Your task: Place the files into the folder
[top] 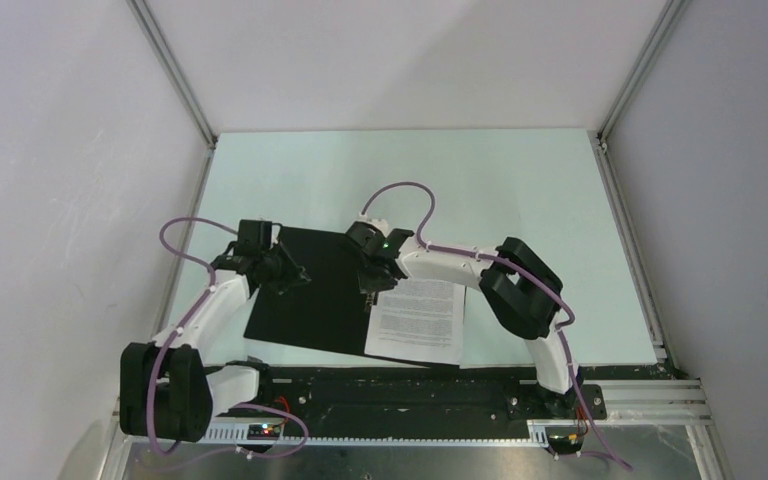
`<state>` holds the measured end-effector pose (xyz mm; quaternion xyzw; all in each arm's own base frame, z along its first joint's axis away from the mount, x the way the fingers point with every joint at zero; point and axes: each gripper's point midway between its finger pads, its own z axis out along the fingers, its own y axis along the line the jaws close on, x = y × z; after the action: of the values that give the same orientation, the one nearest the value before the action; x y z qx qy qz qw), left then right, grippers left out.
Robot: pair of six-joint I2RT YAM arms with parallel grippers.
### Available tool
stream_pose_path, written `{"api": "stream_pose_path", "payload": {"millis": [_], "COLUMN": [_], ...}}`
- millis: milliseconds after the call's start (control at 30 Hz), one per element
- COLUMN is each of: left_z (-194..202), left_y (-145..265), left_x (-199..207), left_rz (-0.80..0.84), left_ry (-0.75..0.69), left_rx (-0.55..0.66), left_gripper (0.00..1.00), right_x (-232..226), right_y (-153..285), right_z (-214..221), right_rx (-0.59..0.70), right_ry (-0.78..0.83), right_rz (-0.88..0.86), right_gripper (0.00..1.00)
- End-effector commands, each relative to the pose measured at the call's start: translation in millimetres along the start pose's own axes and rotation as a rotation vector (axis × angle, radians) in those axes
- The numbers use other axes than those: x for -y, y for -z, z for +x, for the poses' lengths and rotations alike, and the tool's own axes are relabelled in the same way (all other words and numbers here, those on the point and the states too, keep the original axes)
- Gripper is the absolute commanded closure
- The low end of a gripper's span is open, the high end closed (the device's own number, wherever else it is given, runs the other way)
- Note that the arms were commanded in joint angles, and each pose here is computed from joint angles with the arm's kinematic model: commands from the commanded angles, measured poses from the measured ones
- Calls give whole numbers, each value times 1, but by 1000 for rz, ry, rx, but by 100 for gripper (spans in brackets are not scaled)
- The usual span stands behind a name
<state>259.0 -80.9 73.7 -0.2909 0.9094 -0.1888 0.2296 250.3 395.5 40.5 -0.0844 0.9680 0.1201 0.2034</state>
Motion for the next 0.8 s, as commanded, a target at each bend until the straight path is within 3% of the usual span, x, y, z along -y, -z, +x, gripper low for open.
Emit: {"api": "stream_pose_path", "payload": {"millis": [0,333,500,767], "left_z": [12,22,23,23], "left_y": [-4,-11,-14,-15], "left_x": [-4,-9,-9,-6], "left_rz": [-18,-38,-38,-32], "left_ry": [-19,0,17,50], "left_rx": [-45,-76,-84,-86], "left_gripper": [96,99,100,100], "right_x": [0,18,17,54], "right_y": [-7,-16,-21,-29], "right_z": [7,20,29,44], "right_rx": [-2,24,30,40], "right_ry": [61,129,170,250], "right_rz": [13,133,162,271], "right_gripper": [66,57,57,58]}}
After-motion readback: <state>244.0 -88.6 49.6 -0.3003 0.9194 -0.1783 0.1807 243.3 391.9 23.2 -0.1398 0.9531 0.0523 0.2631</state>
